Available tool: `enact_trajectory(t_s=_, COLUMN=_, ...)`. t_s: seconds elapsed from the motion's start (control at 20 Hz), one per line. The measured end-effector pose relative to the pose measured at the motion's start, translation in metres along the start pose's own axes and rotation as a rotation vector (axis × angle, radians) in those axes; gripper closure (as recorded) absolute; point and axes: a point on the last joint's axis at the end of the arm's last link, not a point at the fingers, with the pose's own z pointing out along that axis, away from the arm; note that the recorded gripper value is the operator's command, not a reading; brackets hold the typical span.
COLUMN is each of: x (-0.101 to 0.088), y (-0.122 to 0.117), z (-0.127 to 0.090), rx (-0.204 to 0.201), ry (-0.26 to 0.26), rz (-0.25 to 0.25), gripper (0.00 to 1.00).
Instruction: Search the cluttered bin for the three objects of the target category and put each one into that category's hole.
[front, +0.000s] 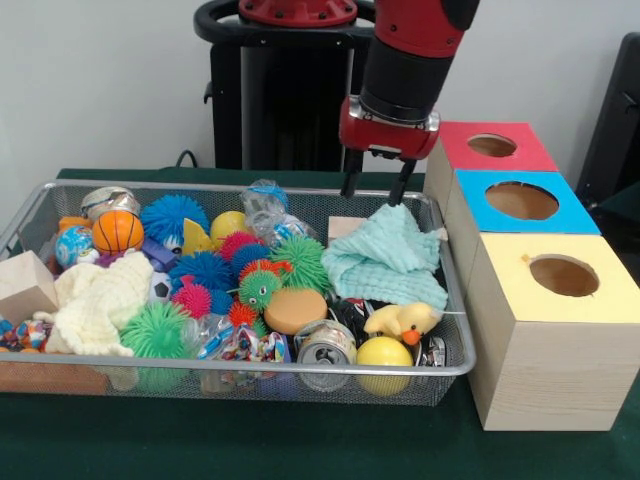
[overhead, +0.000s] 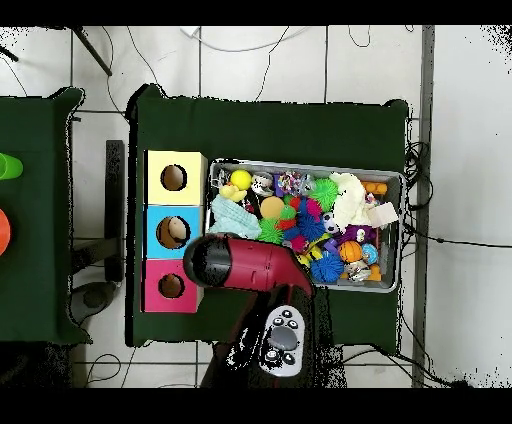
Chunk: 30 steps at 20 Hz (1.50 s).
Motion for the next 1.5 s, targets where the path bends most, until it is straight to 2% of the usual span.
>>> enact_trajectory(t_s=0.25, x=-0.001, y=-0.019, z=0.001, rx=0.007, ry=-0.001, rz=0.003, gripper=0.00)
enact_trajectory(t_s=0.9, x=0.000, y=-0.020, z=0.002, rx=0.011, ry=0.012, rz=-0.023, gripper=0.00)
enact_trajectory(t_s=1.15, x=-0.008, y=-0.019, z=0.011, rx=0.014, ry=0.020, rz=-0.028, gripper=0.00)
enact_trajectory(t_s=1.5, x=-0.031, y=-0.015, z=0.035, rx=0.020, ry=0.025, rz=-0.043, gripper=0.00)
